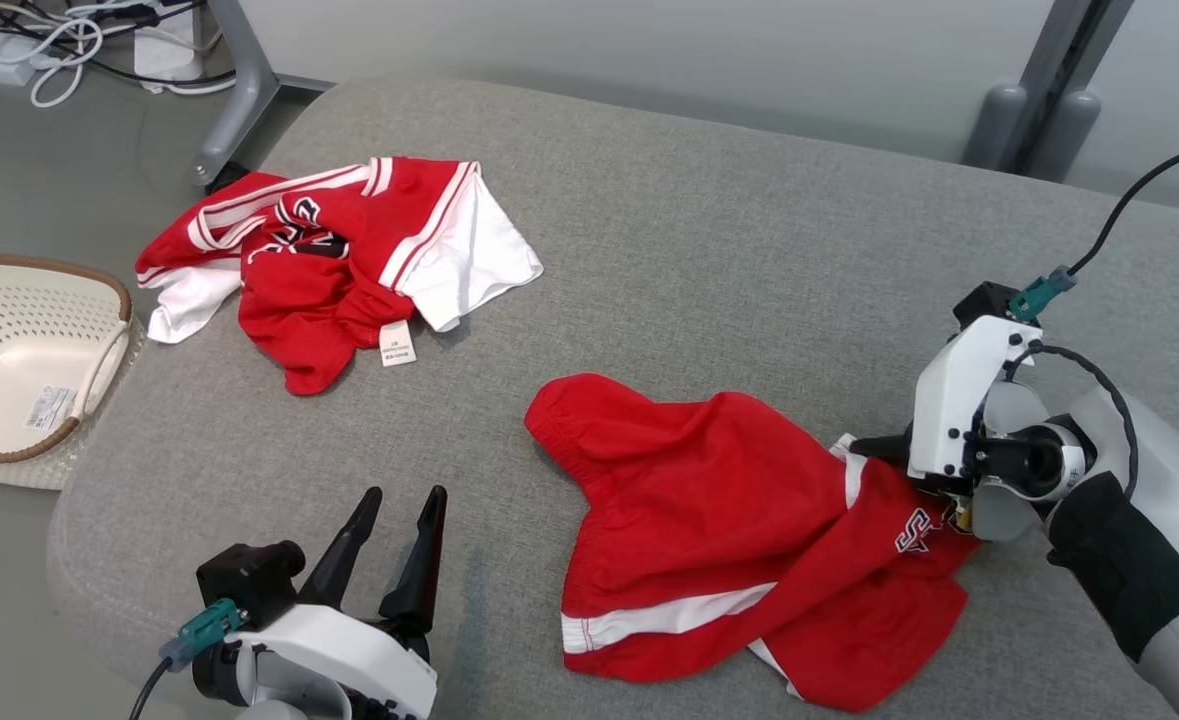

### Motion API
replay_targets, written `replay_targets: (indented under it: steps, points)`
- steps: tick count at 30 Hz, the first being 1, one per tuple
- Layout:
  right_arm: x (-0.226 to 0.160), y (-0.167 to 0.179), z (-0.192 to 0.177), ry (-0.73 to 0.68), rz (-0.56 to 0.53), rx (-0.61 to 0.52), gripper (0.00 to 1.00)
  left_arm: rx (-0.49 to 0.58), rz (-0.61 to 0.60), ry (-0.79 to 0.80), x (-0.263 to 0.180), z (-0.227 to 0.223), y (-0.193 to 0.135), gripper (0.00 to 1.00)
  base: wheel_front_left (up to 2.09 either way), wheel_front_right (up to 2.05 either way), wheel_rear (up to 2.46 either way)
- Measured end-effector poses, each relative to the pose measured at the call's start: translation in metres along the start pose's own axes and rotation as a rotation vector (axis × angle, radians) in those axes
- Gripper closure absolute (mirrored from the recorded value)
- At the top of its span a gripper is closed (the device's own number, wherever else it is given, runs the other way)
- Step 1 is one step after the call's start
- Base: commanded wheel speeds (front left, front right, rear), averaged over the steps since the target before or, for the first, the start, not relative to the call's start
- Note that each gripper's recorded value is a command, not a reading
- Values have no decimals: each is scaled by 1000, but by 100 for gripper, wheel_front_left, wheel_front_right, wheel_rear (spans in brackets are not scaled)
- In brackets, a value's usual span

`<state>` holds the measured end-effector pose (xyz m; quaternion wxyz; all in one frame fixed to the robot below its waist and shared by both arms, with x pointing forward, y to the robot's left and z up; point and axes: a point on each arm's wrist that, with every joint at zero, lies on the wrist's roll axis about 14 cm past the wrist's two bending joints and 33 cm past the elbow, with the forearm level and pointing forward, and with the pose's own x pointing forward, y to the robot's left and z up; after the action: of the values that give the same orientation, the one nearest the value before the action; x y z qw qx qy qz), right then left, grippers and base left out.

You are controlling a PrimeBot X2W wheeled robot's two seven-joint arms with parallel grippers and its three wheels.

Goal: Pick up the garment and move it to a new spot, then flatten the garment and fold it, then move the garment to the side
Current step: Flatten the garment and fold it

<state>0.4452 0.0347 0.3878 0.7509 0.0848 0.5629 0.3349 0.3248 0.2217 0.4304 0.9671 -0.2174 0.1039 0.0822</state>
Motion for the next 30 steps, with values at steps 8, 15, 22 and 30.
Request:
replay_targets:
  steps: [8,15,22,30]
  points:
    - [-30,30,21,-203,109,-8,100,19,-45,-20,2,9,-11,0,0,0,0]
    - [-67,28,17,-356,148,4,100,43,-104,-11,5,12,-28,0,0,0,0]
    - [-98,8,-3,-464,143,45,100,64,-165,2,10,12,-47,0,0,0,0]
    - [-111,-8,-43,-513,141,118,100,77,-198,-2,15,16,-57,0,0,0,0]
